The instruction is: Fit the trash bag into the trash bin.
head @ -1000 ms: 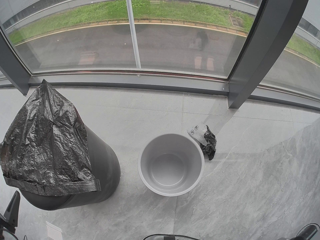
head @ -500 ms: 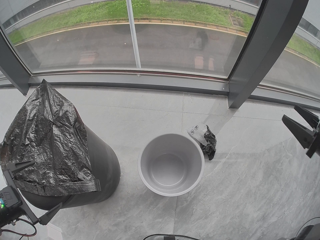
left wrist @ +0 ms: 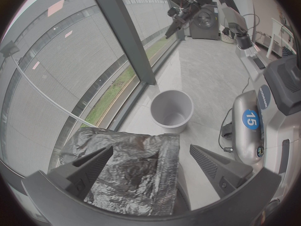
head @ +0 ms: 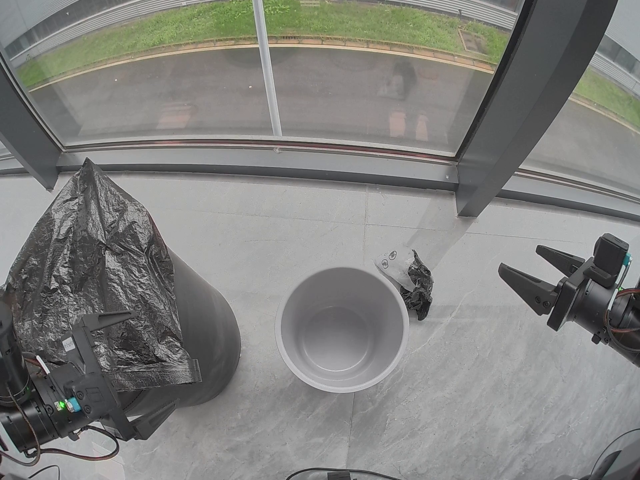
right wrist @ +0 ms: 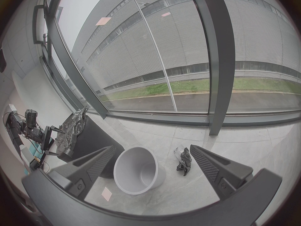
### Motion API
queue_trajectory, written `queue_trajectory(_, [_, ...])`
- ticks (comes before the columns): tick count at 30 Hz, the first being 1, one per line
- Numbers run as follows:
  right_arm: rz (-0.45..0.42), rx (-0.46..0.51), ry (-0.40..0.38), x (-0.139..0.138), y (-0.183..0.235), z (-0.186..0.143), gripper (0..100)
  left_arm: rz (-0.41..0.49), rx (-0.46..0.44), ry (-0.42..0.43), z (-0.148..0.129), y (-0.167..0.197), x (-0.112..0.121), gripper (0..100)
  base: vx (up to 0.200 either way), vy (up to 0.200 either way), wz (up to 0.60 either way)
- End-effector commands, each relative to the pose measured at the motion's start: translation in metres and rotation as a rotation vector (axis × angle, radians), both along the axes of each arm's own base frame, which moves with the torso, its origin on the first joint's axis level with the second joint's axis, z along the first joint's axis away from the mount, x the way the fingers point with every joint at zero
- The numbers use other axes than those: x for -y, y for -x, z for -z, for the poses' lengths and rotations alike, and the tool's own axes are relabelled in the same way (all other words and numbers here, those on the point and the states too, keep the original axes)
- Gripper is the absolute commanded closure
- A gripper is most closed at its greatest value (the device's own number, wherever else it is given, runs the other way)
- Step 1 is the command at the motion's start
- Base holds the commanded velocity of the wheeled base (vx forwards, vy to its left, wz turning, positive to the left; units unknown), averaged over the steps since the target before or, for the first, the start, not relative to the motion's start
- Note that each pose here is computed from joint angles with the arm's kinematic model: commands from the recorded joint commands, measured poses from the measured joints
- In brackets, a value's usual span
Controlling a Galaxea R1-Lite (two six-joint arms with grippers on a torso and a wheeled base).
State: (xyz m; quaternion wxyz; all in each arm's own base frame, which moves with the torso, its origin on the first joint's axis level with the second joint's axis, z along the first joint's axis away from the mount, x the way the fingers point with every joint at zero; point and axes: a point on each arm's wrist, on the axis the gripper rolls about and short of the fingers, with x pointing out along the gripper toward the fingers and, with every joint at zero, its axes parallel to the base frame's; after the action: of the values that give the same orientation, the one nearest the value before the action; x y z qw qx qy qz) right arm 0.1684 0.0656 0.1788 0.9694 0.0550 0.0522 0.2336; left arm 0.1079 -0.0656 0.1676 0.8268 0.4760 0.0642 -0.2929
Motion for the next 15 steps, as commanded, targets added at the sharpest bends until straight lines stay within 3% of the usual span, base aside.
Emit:
queue_trajectory(1, [-0.002,-0.019,0.007,-0.002,-0.003,0.004,0,0.007,-0.019,-0.025,0.008,0.002,-0.001,0,0.000,0.000,0.00])
queue_trajectory(15, [-0.004,-0.025,0.006,-0.002,-0.003,0.005,0,-0.080,-0.002,-0.033,0.019,0.003,-0.006,0,0.000,0.000,0.00])
